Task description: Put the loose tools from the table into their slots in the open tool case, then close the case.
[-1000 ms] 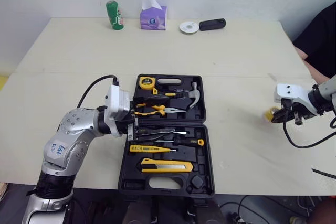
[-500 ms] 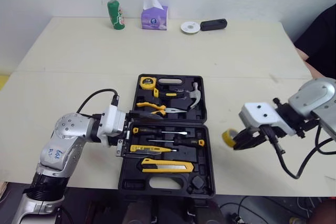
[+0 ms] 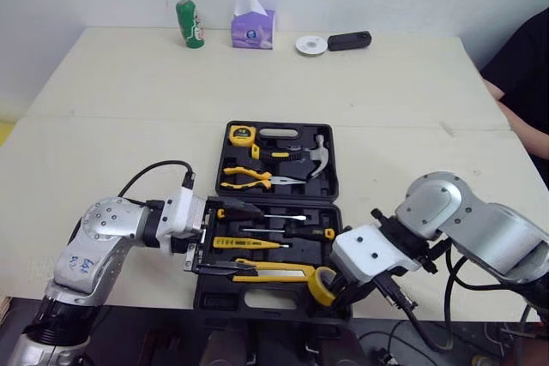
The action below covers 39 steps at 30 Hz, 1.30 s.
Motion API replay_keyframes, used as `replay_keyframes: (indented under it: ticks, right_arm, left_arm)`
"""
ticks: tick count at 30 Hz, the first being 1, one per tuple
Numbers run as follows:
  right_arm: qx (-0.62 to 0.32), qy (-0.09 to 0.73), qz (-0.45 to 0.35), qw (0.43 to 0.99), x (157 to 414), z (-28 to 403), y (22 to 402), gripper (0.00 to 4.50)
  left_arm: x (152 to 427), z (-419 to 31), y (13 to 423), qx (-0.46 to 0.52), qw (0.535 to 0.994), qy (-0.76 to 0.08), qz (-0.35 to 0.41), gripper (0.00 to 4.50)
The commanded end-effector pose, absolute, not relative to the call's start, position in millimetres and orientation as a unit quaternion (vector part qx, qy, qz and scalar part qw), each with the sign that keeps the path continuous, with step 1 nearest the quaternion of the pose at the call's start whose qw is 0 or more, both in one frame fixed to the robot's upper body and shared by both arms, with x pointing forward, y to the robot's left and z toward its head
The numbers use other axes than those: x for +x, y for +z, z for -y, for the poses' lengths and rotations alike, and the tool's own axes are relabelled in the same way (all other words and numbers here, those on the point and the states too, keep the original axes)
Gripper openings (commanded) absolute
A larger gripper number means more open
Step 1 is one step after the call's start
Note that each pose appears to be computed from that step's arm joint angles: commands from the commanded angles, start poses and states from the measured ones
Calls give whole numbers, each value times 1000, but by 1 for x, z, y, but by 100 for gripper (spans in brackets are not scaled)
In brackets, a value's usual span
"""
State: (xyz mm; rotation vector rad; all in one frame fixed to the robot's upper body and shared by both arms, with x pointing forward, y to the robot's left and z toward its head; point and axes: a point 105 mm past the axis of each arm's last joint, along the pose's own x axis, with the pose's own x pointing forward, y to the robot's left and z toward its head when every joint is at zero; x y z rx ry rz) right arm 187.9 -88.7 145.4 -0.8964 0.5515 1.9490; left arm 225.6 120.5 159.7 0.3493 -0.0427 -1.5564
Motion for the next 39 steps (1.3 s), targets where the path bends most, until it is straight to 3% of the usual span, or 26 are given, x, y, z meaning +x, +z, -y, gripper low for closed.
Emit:
replay_keyframes:
  ticks: [1, 20, 39]
  right_arm:
    - [-379, 792, -213, 429, 184, 87, 144, 4]
    - [-426, 760, -274, 408, 195, 99, 120, 4]
    - [-407, 766, -288, 406, 190, 101, 118, 4]
  left_arm:
    - [218, -119, 169, 156, 699, -697, 31, 450]
    - [208, -123, 165, 150, 715, -683, 9, 450]
    - [209, -122, 170, 141, 724, -674, 37, 450]
